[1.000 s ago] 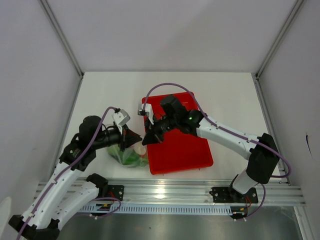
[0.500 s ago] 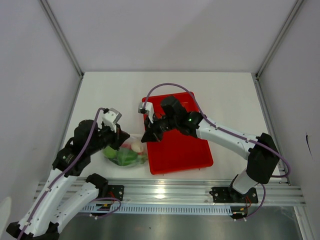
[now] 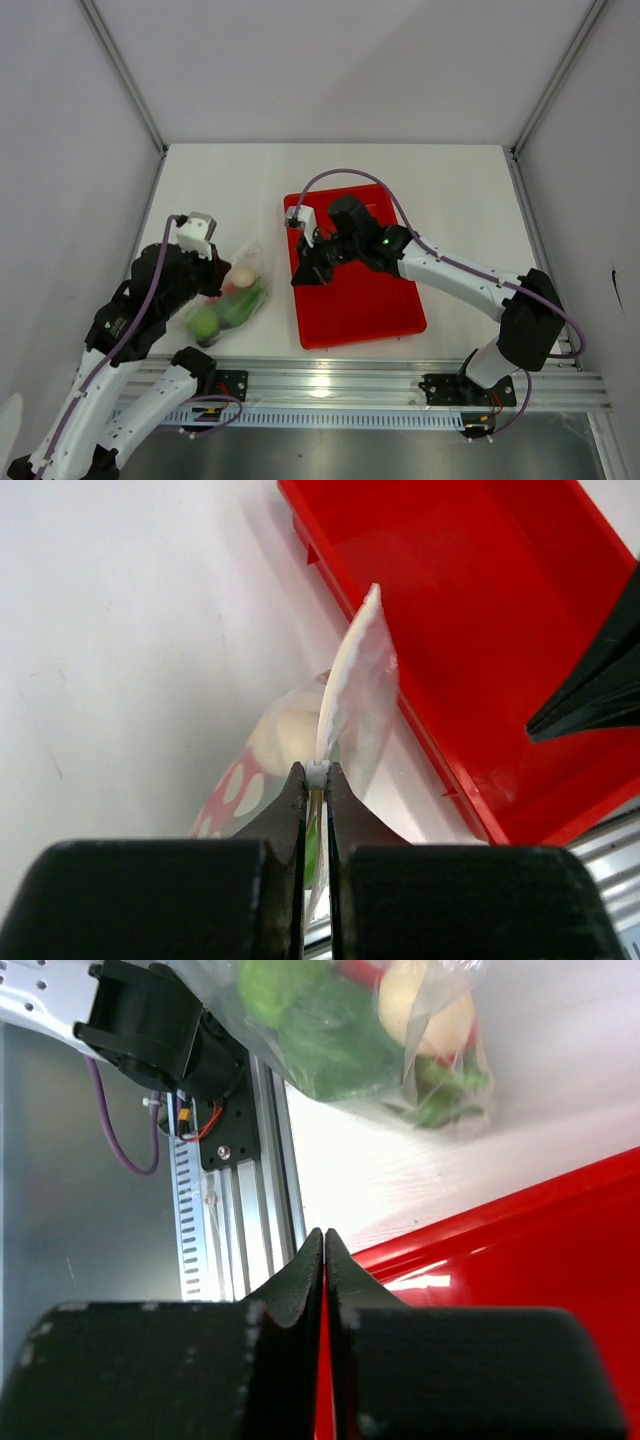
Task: Place the food in the zip-top bag and seal the zipper
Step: Zip the zipper food storage bag at the center of the board.
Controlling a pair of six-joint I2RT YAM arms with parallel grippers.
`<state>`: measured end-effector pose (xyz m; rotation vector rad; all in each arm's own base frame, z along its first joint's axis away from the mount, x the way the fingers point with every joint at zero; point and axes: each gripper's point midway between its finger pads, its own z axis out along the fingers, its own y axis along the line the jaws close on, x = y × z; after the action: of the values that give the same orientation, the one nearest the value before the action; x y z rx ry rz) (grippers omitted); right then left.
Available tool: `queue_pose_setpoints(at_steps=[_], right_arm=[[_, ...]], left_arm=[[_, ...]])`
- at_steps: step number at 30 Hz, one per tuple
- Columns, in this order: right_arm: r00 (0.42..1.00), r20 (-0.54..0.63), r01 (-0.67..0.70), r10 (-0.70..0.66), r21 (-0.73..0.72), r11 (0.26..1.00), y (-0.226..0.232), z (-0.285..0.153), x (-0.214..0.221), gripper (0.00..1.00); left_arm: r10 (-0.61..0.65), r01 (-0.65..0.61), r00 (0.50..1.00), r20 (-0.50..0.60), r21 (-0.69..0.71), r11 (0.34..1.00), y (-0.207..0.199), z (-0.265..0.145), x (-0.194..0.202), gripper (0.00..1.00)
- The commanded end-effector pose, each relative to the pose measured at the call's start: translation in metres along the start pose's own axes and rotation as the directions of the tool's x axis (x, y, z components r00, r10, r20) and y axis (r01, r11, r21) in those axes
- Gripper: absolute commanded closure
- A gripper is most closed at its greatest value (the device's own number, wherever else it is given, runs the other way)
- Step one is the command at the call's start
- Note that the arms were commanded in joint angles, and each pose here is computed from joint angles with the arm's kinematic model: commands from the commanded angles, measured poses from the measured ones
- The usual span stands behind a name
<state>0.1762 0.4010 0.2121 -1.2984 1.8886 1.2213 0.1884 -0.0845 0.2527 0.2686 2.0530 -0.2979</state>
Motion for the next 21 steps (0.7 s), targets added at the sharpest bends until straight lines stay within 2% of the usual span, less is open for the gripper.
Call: queue_pose_setpoints(at_steps=[1, 2, 4, 5, 6, 8, 13, 15, 21], right_arm=[[1.000, 0.017, 0.024, -0.024, -0.015, 1.000, 0.009, -0.011, -0.011, 0.94], [0.999, 0.011, 0.040, -0.040, -0.022, 0.999, 0.009, -0.011, -0.012, 0.67], [0.998, 0.001, 0.056, -0.056, -0.016, 0.998, 0.007, -0.010, -0.018, 0.50], [0.998, 0.003, 0.062, -0.062, -0.001, 0.998, 0.004, -0.010, -0.022, 0.28], [0.998, 0.001, 0.066, -0.066, 0.012, 0.998, 0.000, -0.008, -0.024, 0.16], [0.994, 0.026, 0.107, -0.108, 0.030, 0.994, -0.001, -0.010, -0.040, 0.01], [0.982, 0.050, 0.180, -0.184, 0.088, 0.980, -0.014, -0.007, -0.069, 0.01], [0.977, 0.043, 0.208, -0.211, 0.058, 0.976, -0.007, -0.010, -0.080, 0.01], [0.957, -0.012, 0.289, -0.290, -0.067, 0.955, 0.015, -0.005, -0.073, 0.01]], left_arm=[[0.005, -0.011, 0.998, 0.066, 0.089, 0.996, -0.015, -0.011, -0.018, 0.99], [0.011, -0.023, 0.996, 0.091, 0.129, 0.991, -0.022, -0.014, -0.022, 0.99], [0.015, -0.033, 0.995, 0.095, 0.196, 0.980, -0.034, -0.015, -0.021, 1.00], [0.017, -0.039, 0.994, 0.104, 0.216, 0.976, -0.037, -0.016, -0.023, 0.99], [0.022, -0.045, 0.995, 0.100, 0.231, 0.972, -0.040, -0.016, -0.022, 0.99], [0.026, -0.050, 0.995, 0.098, 0.253, 0.966, -0.044, -0.017, -0.022, 0.99], [0.034, -0.058, 0.996, 0.087, 0.294, 0.954, -0.050, -0.019, -0.016, 0.99], [0.034, -0.054, 0.997, 0.069, 0.305, 0.951, -0.052, -0.018, -0.013, 0.99], [0.044, -0.048, 0.999, 0.020, 0.361, 0.931, -0.061, -0.011, -0.002, 0.99]])
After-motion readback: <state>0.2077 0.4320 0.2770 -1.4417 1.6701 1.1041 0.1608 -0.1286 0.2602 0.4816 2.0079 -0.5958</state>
